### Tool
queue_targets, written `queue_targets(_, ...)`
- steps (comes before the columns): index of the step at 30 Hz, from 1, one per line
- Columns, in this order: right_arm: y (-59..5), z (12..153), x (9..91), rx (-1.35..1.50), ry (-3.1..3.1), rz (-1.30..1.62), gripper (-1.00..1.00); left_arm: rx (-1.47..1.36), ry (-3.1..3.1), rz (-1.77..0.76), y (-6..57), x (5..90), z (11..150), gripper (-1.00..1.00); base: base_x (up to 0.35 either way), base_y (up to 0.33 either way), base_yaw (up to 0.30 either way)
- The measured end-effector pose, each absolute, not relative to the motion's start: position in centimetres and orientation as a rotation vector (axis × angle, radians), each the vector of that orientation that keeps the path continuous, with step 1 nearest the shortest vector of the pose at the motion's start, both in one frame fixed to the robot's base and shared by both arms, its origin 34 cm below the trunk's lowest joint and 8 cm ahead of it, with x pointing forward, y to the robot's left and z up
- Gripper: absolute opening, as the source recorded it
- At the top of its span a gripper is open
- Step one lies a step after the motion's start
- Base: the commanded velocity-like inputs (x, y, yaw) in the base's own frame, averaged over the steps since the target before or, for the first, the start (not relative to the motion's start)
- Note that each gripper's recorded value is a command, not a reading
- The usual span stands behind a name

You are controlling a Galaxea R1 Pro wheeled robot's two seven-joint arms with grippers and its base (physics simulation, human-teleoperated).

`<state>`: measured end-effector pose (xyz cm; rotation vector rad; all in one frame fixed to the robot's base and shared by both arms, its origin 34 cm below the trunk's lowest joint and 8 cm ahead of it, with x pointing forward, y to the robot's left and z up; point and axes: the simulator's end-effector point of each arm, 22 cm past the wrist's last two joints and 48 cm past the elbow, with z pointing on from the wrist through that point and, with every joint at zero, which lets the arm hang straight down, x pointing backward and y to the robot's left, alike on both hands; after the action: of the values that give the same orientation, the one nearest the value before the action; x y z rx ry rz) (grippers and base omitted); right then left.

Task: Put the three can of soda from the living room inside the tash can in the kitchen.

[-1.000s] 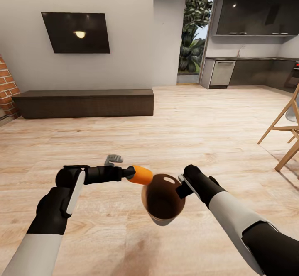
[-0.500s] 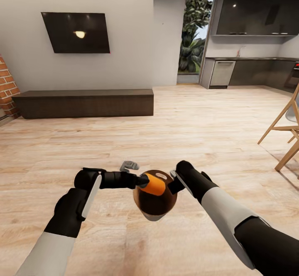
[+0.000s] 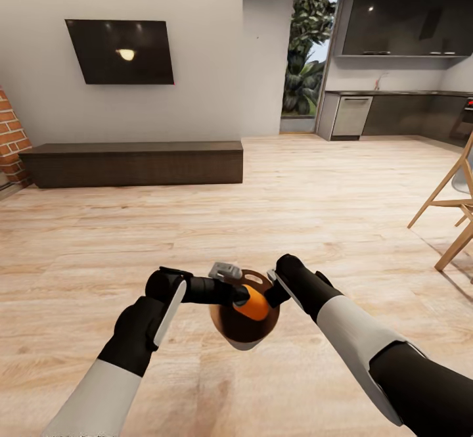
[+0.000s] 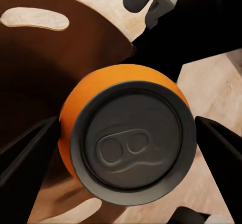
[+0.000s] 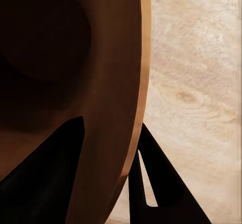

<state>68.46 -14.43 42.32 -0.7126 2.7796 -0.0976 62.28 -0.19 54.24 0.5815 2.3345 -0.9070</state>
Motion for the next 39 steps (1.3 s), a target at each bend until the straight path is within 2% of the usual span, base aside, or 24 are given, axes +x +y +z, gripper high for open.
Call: queue_targets(39, -14.3, 42.3, 68.4, -0.714, 2.78, -0.091, -1.0, 0.57, 2.498, -0.631, 1.7, 63.0, 48.5, -1.0, 0.0, 0.0, 0.0)
